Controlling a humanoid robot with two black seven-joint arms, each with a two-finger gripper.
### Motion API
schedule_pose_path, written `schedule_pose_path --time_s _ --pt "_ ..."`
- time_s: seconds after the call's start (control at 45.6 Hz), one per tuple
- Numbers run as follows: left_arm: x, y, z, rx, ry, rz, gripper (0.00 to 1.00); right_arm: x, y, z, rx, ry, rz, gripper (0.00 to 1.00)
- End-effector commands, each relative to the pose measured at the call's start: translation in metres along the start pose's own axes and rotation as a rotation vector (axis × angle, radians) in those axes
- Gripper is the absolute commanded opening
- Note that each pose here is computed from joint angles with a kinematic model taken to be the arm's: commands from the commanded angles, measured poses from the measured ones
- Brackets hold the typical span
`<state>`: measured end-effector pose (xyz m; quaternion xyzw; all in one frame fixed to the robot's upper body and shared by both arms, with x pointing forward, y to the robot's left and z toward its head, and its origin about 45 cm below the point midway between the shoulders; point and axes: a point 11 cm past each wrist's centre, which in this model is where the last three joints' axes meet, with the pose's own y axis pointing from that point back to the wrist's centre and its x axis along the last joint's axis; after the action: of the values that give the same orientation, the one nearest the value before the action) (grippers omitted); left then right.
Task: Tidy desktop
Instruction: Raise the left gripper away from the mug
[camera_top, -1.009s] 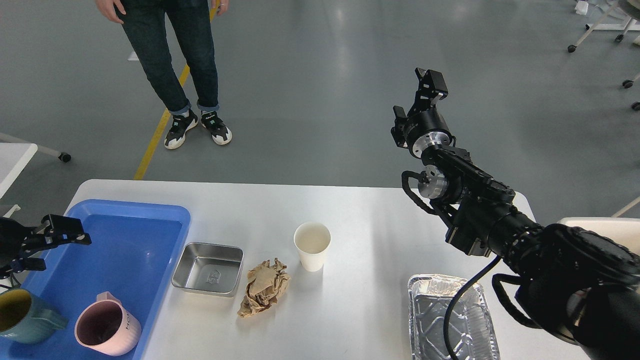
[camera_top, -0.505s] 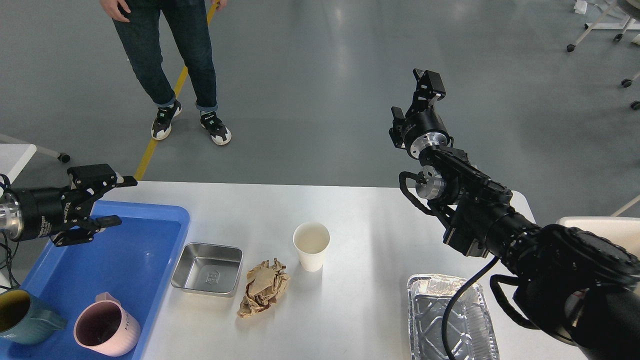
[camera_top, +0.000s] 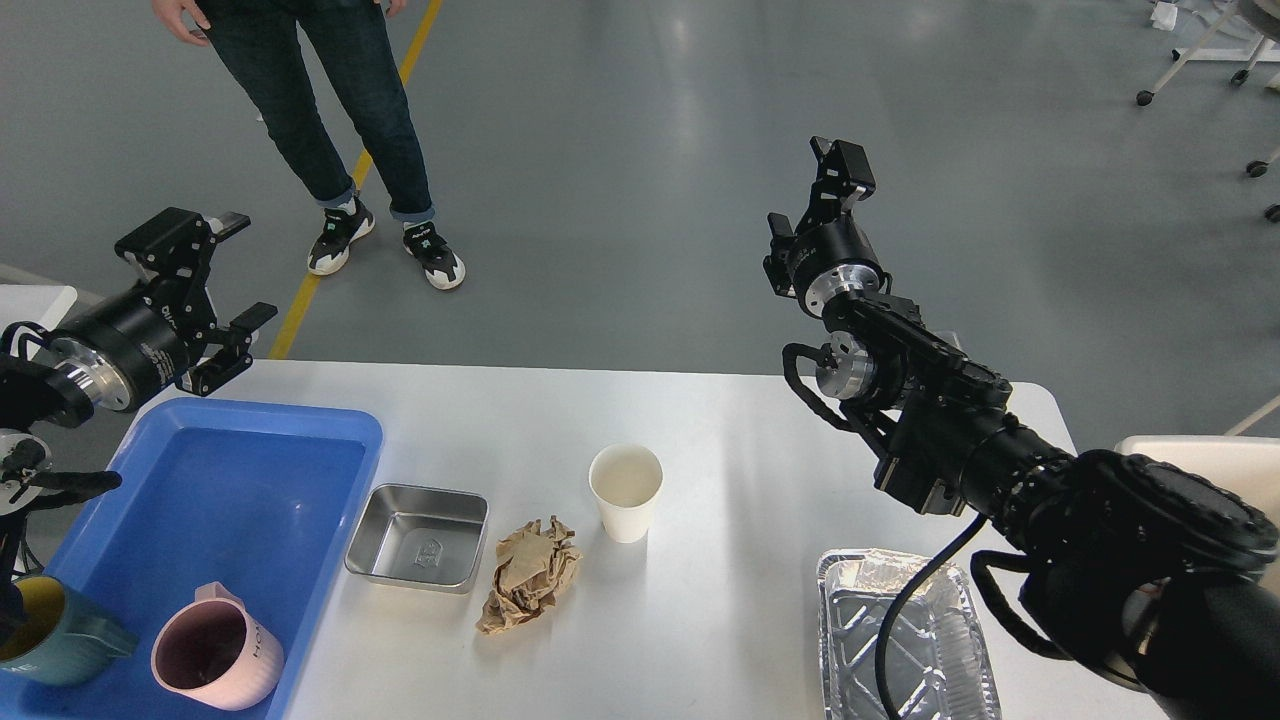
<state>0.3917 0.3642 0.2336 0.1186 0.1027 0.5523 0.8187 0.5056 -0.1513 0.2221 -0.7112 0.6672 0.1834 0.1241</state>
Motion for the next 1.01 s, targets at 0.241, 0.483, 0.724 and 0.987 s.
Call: schedule_pose_path --time_s 0.241,0.483,0.724,0.987 --pt "0.012 0.061 -0.073 0.440 -0.332 -0.089 0.97 -0.001 0.000 -0.002 0.002 0.002 -0.002 1.00" --pt "0.054 0.125 -0.060 0.670 -0.524 -0.137 0.97 -0.002 0.000 -0.001 0.001 0.000 -0.004 1.00" --pt "0.076 0.167 -0.012 0.778 -0.679 -0.141 0.97 -0.001 0.000 -0.002 0.002 0.001 -0.003 1.00" --pt "0.056 0.147 0.065 0.342 -0.680 -0.224 0.97 0.003 0.002 0.001 -0.002 0.002 0.005 1.00"
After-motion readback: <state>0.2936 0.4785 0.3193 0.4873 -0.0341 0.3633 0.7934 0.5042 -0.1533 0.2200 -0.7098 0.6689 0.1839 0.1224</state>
